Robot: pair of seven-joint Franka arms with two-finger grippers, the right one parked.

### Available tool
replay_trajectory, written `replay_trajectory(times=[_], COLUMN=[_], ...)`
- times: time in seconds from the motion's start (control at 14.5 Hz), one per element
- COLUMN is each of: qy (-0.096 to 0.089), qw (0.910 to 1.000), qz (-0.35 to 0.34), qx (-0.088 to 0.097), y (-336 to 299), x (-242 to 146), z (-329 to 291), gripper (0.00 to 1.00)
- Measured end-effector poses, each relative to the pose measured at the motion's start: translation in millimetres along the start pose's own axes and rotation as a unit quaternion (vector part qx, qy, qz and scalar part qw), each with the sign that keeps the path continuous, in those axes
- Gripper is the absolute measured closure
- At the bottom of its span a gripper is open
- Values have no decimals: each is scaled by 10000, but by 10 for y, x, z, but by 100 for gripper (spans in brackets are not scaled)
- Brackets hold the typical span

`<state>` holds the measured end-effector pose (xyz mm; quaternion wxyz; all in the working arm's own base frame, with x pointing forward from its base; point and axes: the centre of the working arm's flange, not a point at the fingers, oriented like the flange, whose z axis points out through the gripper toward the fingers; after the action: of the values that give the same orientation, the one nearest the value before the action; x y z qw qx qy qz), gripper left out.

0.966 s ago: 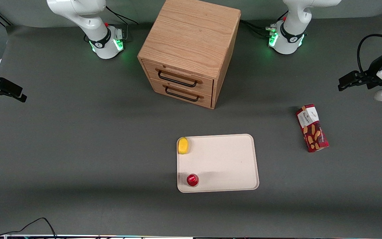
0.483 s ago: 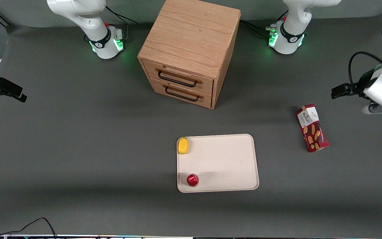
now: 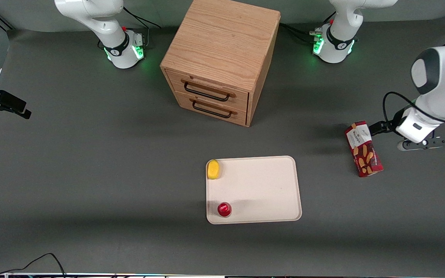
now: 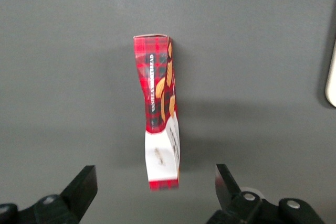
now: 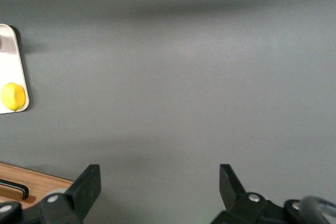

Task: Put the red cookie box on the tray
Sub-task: 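Move the left gripper down over the red plaid shortbread box, then close the left gripper on the shortbread box's end and lift it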

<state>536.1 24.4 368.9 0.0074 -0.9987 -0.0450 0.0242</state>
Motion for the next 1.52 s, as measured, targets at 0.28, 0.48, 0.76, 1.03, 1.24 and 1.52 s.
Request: replay_trajectory(times=[0.28, 0.48, 0.76, 1.03, 1.24, 1.52], qy=[463, 682, 888, 935, 961, 893], qw=[9989, 9976, 9959, 9955, 9953, 9959], qz=[79, 109, 103, 100, 102, 93], qx=[35, 76, 123, 121, 110, 90], y=[11, 9, 2, 1, 12, 19], x=[-10, -10, 12, 18, 22, 14], z=[675, 1145, 1535, 1540, 1513, 1447], gripper=[0, 0, 12, 56, 82, 87])
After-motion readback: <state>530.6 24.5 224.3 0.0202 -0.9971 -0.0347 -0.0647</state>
